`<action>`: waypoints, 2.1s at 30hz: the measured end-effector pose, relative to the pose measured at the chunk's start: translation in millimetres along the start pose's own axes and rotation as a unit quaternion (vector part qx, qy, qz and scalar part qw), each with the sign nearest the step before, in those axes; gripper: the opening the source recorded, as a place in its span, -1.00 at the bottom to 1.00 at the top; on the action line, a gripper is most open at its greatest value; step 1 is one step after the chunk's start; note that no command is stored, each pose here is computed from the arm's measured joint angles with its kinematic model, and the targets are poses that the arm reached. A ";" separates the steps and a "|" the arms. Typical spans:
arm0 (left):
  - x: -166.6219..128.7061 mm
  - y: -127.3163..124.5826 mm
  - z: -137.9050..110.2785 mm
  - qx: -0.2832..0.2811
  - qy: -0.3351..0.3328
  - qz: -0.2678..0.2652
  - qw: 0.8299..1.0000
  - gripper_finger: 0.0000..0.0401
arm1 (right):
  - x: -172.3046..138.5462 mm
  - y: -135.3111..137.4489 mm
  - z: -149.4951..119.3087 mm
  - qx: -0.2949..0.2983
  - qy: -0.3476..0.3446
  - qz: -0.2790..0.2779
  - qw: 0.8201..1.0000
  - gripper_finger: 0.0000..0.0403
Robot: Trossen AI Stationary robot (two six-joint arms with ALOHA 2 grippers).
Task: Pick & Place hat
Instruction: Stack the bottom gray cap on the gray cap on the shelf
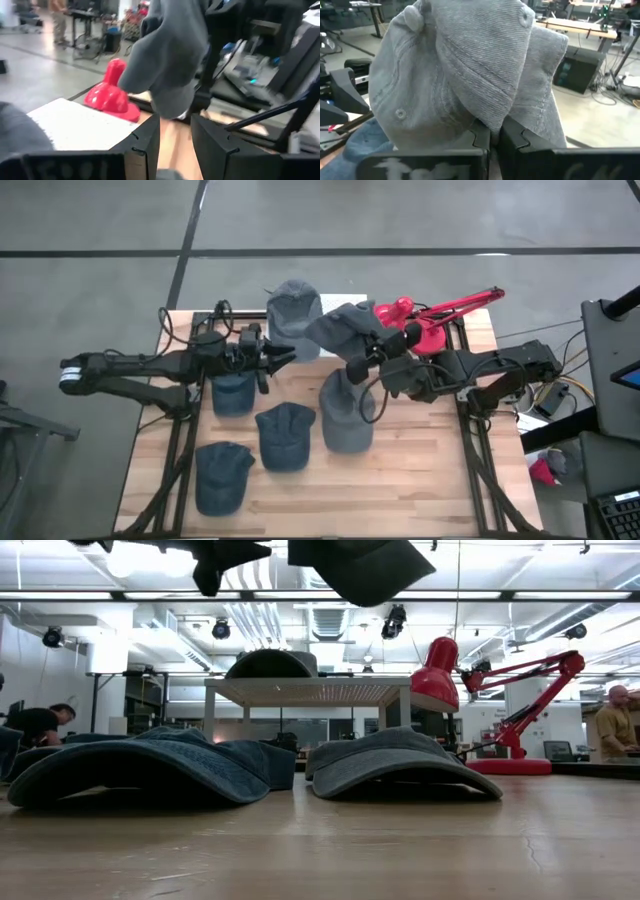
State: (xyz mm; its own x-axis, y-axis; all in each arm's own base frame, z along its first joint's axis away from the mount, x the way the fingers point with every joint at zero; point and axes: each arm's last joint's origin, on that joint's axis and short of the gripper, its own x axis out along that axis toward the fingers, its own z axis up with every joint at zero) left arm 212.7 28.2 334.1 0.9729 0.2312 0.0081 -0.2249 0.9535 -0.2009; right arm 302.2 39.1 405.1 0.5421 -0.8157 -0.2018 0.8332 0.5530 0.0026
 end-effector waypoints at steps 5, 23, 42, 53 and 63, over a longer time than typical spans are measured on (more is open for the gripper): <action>-0.2 -3.4 15.7 0.016 0.042 0.045 0.998 -0.44 | 5.5 -0.7 6.4 0.010 0.000 0.022 1.000 -0.96; 6.7 -4.4 15.8 0.005 0.063 0.066 0.996 -0.42 | 29.1 -5.6 12.7 0.038 0.010 0.049 0.998 -0.96; 7.9 -7.4 24.6 -0.036 0.017 0.040 0.998 0.25 | 33.3 -0.8 22.5 0.050 -0.013 0.118 0.992 -0.96; 8.0 -7.0 24.9 -0.037 0.015 0.044 0.998 0.25 | 33.0 2.1 26.0 0.066 -0.014 0.168 0.983 -0.96; 8.1 -6.9 34.4 -0.032 -0.040 0.065 0.997 0.25 | 34.8 5.9 23.8 0.065 -0.009 0.187 0.980 -0.96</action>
State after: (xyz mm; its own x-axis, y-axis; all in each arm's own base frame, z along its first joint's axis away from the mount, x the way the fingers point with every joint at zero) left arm 220.2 30.2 369.2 0.9273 0.3701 0.0560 -0.3432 0.9004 -0.2672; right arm 328.6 10.0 421.5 0.8132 -0.5636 -0.1454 0.5820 0.7887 0.1981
